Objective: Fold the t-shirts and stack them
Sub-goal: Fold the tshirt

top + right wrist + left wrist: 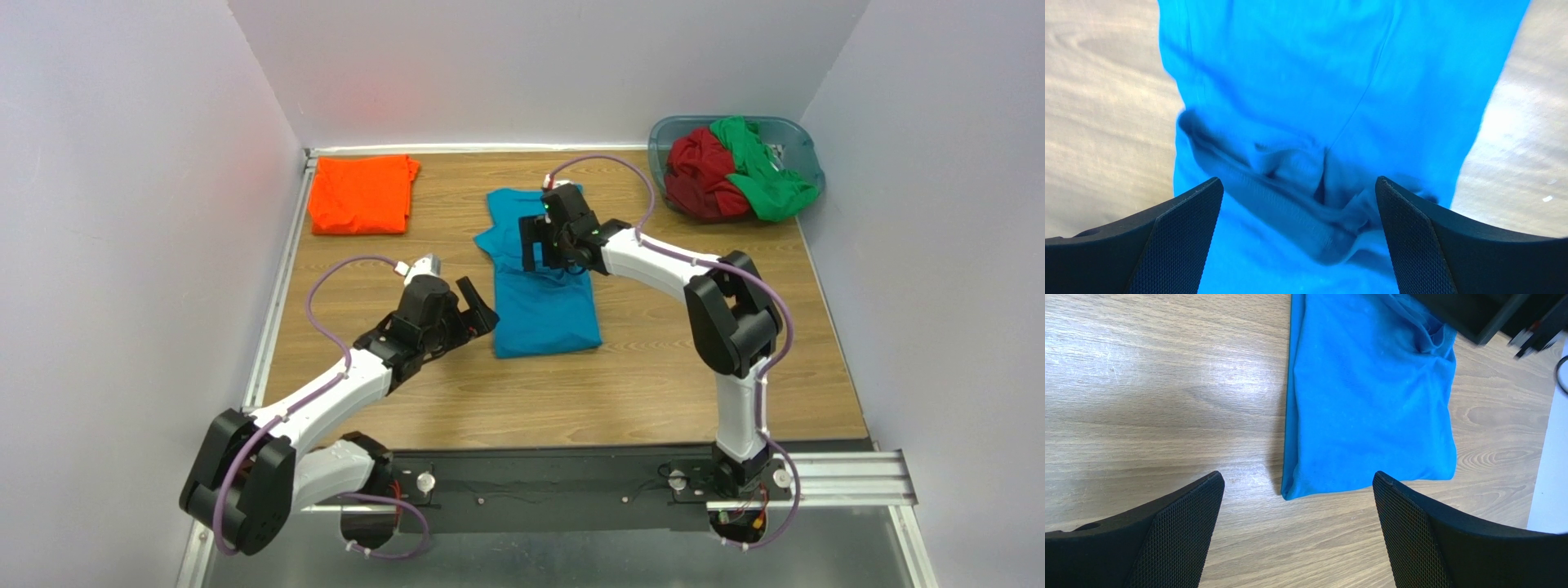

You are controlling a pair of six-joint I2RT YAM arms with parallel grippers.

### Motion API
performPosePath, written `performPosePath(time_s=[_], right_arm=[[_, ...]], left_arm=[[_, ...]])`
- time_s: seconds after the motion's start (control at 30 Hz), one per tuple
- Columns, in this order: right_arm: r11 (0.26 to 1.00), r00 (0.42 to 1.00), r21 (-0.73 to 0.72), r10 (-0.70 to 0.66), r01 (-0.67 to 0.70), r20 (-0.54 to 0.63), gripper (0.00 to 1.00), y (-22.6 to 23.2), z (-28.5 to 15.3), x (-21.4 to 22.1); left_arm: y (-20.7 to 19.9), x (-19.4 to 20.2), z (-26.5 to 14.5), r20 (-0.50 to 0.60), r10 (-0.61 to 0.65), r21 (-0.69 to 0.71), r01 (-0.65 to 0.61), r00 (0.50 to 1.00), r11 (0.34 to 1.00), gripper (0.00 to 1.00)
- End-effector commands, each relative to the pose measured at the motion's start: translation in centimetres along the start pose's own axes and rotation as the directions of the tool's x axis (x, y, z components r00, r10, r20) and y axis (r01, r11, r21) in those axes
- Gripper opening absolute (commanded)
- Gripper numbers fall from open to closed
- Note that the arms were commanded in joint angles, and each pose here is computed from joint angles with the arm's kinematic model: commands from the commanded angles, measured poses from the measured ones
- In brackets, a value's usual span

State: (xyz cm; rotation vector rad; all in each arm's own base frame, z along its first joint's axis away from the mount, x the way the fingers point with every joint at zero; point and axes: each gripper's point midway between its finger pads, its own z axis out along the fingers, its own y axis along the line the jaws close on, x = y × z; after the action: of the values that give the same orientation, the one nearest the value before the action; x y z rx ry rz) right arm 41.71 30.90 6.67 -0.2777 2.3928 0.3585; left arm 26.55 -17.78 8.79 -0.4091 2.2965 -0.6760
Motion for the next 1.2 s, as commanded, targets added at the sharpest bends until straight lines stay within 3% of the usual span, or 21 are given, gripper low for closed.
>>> performPosePath(time_s=[0.0,0.17,0.37,0.53,0.8,1.07,1.17], right_arm=[[0.998,0.998,0.059,-0.011,0.007,0.067,1.00,-1.2,0.0,-2.6],[0.995,0.989,0.087,0.029,-0.042,0.145,1.00,-1.9,-4.1,-4.3],[0.979,0.975,0.123,0.142,-0.164,0.172,1.00,-4.0,-8.3,-1.6],[0.973,0.961,0.056,0.209,-0.222,0.182,1.00,-4.0,-11.9,0.0],[0.963,0.955,0.047,0.257,-0.267,0.149,1.00,-5.3,-14.0,4.6],[0.950,0.942,0.028,0.303,-0.310,0.144,1.00,-6.2,-15.7,7.6],[0.949,0.943,0.032,0.308,-0.314,0.130,1.00,-6.4,-15.6,8.5]], left_arm=[[-0.6,0.0,-0.4,0.002,-0.012,0.032,0.012,1.000,0.999,0.98],[-0.4,0.3,-0.3,-0.009,-0.016,0.031,0.016,1.000,0.999,0.98],[-0.6,1.0,0.6,-0.026,-0.016,0.036,0.017,1.000,0.999,0.98],[-1.1,2.7,1.4,-0.087,-0.009,0.060,0.014,0.996,0.998,0.98],[-1.0,4.5,3.1,-0.143,0.004,0.054,0.003,0.990,0.999,0.65],[-0.3,5.6,3.9,-0.179,0.014,0.036,-0.007,0.984,0.999,0.47],[0.2,6.3,4.0,-0.195,0.014,0.027,-0.009,0.981,1.000,0.44]])
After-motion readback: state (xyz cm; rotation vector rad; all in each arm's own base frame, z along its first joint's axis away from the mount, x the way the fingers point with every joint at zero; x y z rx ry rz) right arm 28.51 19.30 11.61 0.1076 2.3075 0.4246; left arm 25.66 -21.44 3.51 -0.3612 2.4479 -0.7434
